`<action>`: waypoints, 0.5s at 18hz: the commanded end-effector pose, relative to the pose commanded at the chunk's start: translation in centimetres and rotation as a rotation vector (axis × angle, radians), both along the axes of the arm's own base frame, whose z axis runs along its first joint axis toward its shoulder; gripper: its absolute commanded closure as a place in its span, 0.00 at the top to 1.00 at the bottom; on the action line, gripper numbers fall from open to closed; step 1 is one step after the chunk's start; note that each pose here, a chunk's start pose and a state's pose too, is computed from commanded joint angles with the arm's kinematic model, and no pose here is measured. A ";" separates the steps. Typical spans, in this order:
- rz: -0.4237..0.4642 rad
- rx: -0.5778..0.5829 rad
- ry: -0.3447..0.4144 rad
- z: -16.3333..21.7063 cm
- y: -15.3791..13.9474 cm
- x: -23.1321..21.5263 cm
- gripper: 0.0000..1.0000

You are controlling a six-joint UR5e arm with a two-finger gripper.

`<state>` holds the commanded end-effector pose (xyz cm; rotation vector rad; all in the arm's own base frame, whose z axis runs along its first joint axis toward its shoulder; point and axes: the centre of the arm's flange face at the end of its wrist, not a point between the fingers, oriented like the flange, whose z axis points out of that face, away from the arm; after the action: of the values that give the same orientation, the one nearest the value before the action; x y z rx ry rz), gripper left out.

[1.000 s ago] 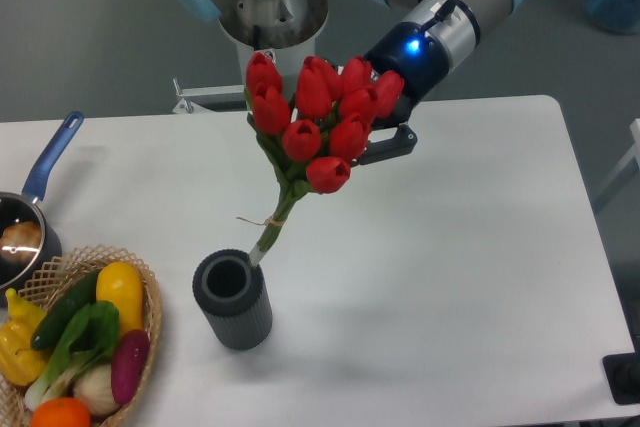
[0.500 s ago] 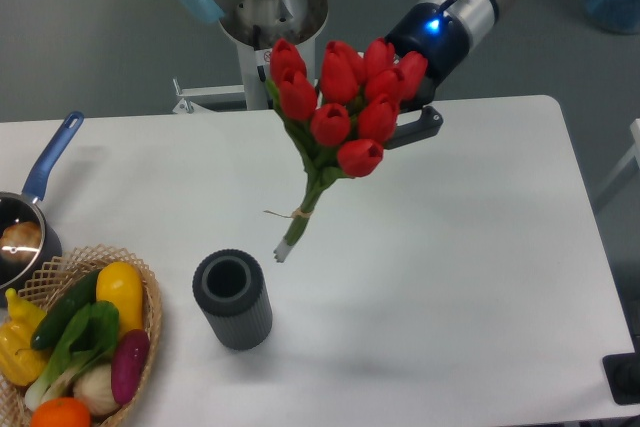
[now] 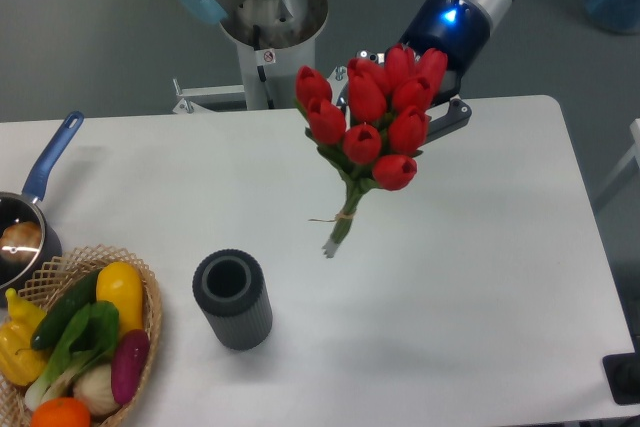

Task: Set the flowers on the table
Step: 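Lift the red tulip bouquet up out of the black vase with the gripper, then swing the held tulips sideways and tilt them horizontal over the table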

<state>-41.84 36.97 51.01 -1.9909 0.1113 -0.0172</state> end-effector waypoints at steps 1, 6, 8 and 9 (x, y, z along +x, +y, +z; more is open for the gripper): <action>0.001 -0.006 0.002 0.1 0.1 0.2 0.31; 0.057 -0.122 0.047 -0.6 -0.4 0.9 0.31; 0.041 -0.173 0.085 -1.2 0.4 2.1 0.29; 0.039 -0.191 0.095 -1.8 0.4 2.3 0.29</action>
<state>-39.53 37.36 49.25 -2.1842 0.1369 0.0953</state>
